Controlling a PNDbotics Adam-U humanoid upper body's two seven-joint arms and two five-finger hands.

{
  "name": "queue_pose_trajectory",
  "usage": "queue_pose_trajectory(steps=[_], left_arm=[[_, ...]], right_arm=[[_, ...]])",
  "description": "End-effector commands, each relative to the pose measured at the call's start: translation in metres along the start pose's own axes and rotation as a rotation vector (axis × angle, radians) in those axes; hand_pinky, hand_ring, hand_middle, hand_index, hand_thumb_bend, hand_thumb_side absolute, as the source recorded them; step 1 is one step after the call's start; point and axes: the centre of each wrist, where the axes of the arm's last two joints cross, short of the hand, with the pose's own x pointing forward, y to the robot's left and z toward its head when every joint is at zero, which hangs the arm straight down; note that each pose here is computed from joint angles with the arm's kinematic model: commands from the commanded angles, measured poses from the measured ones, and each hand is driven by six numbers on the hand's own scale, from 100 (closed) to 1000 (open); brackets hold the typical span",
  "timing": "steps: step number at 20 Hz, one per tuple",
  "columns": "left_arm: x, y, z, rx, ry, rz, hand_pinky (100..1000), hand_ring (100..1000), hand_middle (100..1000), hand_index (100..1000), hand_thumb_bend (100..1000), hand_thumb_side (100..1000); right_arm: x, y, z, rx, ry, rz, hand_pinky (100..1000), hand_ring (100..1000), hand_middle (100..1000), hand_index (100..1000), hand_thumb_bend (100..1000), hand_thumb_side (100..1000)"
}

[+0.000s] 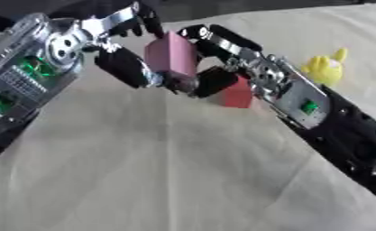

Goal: Pick up the objects with one hand, pass them to the other hand, and then place them into the box on the other side of the table.

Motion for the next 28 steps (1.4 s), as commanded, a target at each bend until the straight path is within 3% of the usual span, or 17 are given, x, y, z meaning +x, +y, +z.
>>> queue_pose_trajectory(steps=[1,5,17,20,23,25,28], left_arm=[[0.0028,0.0032,-0.0032,0.019,-0.015,-0.013,758,750,721,760,465,216],[0.0011,0.001,-0.0068,0.028,0.001,-0.041,765,761,739,809,544,239],[0.0026,-0.0012,-0.0091,0.023,0.016,-0.069,762,756,731,810,537,235],[0.0031,-0.0008,-0.0087,0.026,0.013,-0.057,748,719,651,729,423,176],[0.0047,-0.0005,-0.0079,0.033,-0.003,-0.037,719,649,542,613,245,100],[0.0051,-0.0008,-0.008,0.031,-0.012,-0.019,715,632,510,537,207,100],[0.006,-0.0009,-0.0083,0.033,-0.025,0.005,709,609,477,491,211,100]], right_arm=[[0.0074,-0.0075,0.0,-0.006,-0.037,0.009,561,430,330,468,118,100],[0.0072,-0.0076,0.0003,-0.008,-0.04,0.011,560,428,329,467,120,100],[0.0063,-0.0072,0.001,-0.007,-0.04,0.01,556,425,328,465,129,100],[0.0058,-0.0069,0.0011,-0.006,-0.038,0.01,556,426,329,466,130,100],[0.0055,-0.0069,0.0012,-0.006,-0.037,0.013,558,430,336,473,149,100],[0.0053,-0.0068,0.0012,-0.005,-0.037,0.015,569,441,345,483,209,100],[0.005,-0.0069,0.0015,-0.008,-0.037,0.023,586,458,363,504,274,100]])
